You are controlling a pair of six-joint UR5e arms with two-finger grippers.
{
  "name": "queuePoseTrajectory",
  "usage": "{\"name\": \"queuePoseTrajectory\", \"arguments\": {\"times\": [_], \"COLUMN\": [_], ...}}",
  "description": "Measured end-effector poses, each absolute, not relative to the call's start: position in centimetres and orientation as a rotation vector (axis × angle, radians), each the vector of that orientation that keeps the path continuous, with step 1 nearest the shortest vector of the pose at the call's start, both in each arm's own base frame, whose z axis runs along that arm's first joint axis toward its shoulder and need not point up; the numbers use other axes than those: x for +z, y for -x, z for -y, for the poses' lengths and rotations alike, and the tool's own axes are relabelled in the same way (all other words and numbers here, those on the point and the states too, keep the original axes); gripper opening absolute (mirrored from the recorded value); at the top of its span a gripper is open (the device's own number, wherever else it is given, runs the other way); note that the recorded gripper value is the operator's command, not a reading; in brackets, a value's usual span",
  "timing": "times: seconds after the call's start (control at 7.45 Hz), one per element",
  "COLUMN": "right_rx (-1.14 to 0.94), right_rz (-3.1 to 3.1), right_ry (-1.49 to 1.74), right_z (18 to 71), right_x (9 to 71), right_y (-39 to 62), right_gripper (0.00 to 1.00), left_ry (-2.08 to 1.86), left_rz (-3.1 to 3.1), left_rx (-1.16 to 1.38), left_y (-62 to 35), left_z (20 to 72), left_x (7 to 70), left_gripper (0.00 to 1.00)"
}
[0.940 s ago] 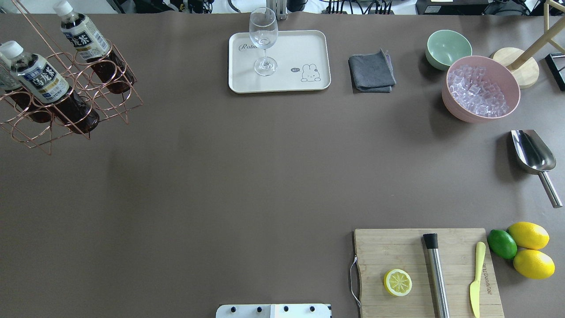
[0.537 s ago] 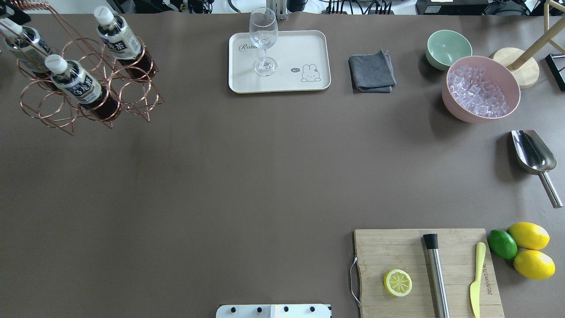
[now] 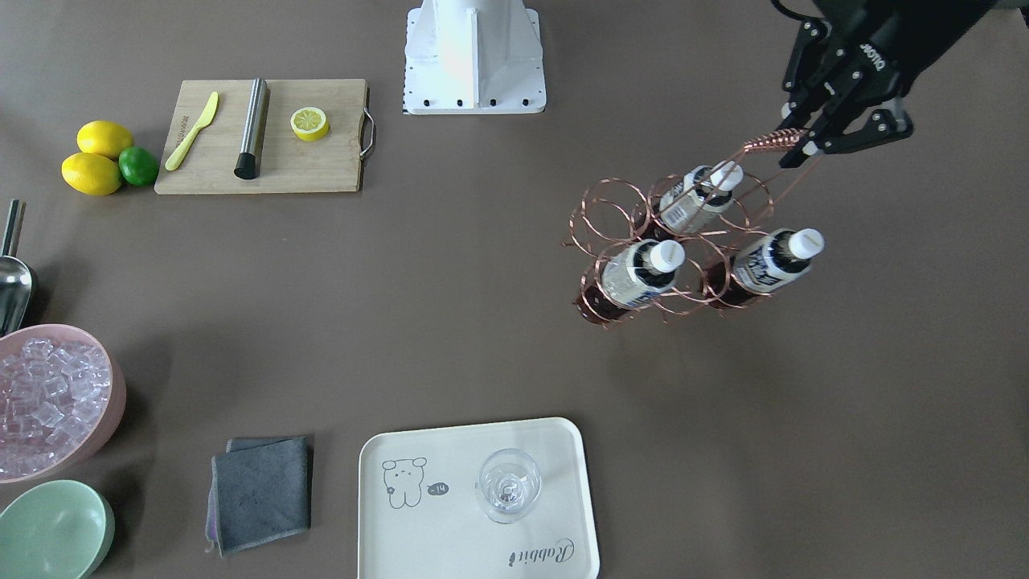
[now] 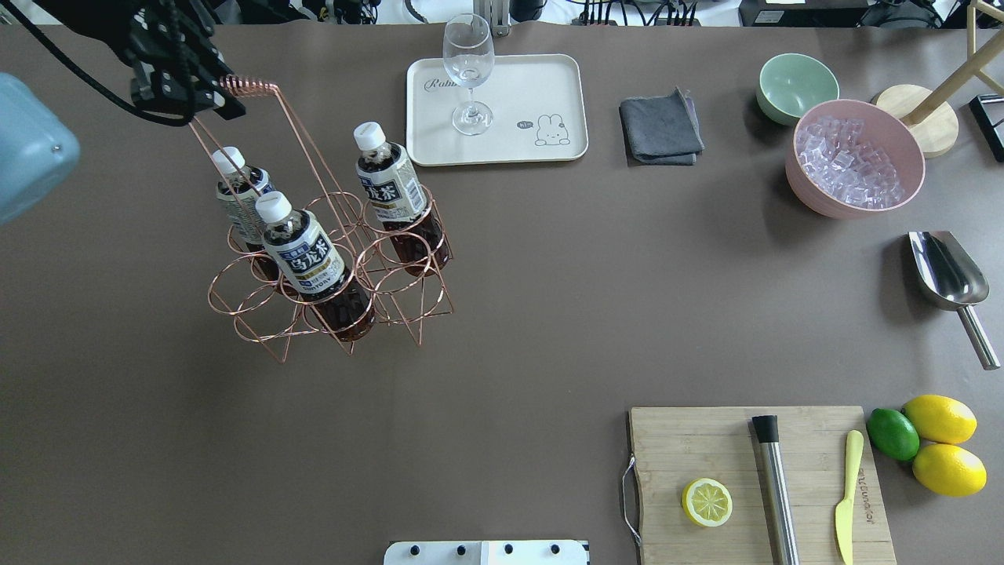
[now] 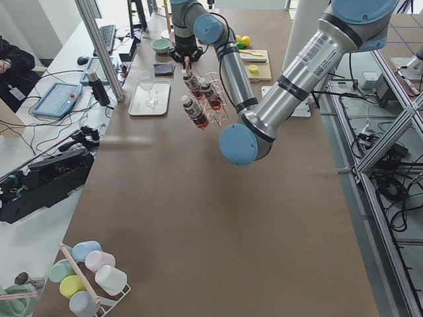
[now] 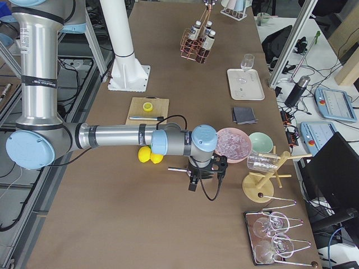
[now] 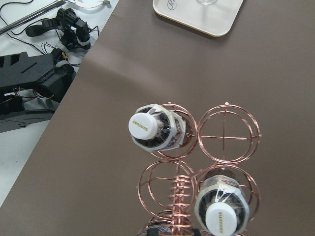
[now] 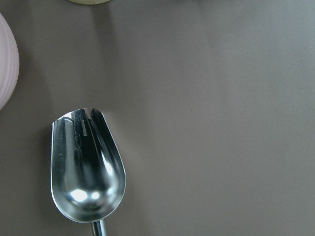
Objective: Take tea from basket to plate
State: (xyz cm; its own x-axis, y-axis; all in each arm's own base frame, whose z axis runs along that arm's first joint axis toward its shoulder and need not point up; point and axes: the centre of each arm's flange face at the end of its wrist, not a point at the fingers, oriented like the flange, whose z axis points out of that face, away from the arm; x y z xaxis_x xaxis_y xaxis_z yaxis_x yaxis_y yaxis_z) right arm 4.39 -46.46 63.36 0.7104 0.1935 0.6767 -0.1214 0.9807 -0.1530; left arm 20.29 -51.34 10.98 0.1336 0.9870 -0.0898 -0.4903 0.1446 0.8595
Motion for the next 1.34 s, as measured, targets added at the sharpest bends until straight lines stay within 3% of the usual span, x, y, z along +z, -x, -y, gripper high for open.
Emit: {"name": "queuePoseTrajectory", "arguments": {"times": [0.67, 1.34], "right_rx": [0.141, 0.192], "right_rz": [0.729, 0.738], "right_ry": [0.073, 0.037], "right_z": [47.5, 52.7], "right_x": [61.9, 49.3], "right_y": [-3.3, 7.7], "right_gripper": [0.99, 0.99], "left_ry": [-0.826, -0.806], "left_rz": [-0.805, -0.85], "left_rx": [1.305, 1.262], "left_y": [-31.9, -34.7], "left_z": [46.3, 43.9], "left_x": [5.9, 3.5], "left_gripper": [0.0, 0.0]}}
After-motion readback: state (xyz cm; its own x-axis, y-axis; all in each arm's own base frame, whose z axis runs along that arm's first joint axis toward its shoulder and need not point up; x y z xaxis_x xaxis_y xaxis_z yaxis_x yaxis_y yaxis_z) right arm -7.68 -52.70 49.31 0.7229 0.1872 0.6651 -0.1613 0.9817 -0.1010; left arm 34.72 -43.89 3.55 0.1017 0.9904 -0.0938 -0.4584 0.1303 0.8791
